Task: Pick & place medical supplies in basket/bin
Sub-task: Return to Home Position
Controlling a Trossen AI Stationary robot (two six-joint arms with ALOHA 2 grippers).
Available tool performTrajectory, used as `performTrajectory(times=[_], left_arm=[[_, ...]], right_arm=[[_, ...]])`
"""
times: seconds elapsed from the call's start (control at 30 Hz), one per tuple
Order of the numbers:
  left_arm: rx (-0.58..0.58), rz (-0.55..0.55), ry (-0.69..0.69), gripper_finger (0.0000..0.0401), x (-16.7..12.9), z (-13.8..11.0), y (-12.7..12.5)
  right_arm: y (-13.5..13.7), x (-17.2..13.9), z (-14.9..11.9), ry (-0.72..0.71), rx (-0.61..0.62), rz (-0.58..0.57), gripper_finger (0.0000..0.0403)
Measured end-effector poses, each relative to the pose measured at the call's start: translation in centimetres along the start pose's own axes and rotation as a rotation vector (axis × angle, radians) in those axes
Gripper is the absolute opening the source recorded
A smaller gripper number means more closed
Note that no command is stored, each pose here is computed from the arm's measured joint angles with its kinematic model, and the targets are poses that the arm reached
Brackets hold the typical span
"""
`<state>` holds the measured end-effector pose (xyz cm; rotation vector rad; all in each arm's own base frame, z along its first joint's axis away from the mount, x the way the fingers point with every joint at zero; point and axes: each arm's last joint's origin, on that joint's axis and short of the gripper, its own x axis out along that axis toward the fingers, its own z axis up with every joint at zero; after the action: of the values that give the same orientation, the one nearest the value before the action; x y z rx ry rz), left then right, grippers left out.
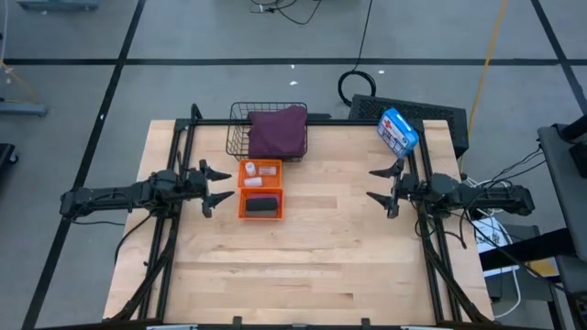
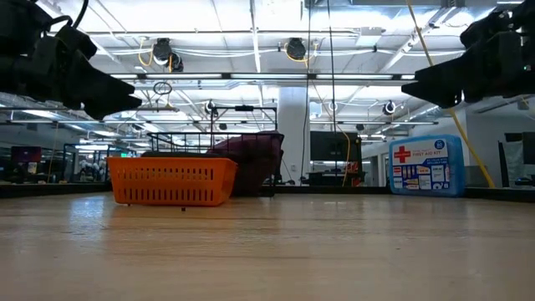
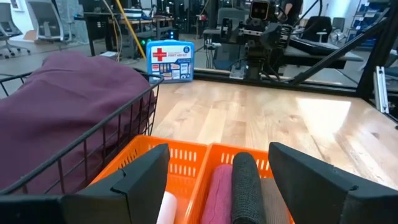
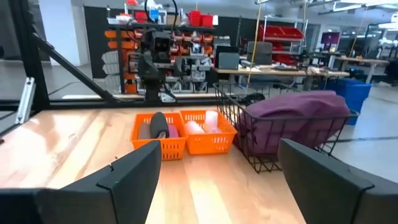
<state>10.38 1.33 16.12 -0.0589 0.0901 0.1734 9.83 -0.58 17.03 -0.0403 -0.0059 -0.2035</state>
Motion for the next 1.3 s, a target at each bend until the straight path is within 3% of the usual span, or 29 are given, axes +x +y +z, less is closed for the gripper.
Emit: performTrajectory(times=[1.3], left_arm=[[-0.001, 0.001, -0.013, 0.0283, 0.01, 0.09, 0.0]], right_arm=[[0.02, 0.1, -0.2, 0.022, -0.001, -0.002, 0.031]])
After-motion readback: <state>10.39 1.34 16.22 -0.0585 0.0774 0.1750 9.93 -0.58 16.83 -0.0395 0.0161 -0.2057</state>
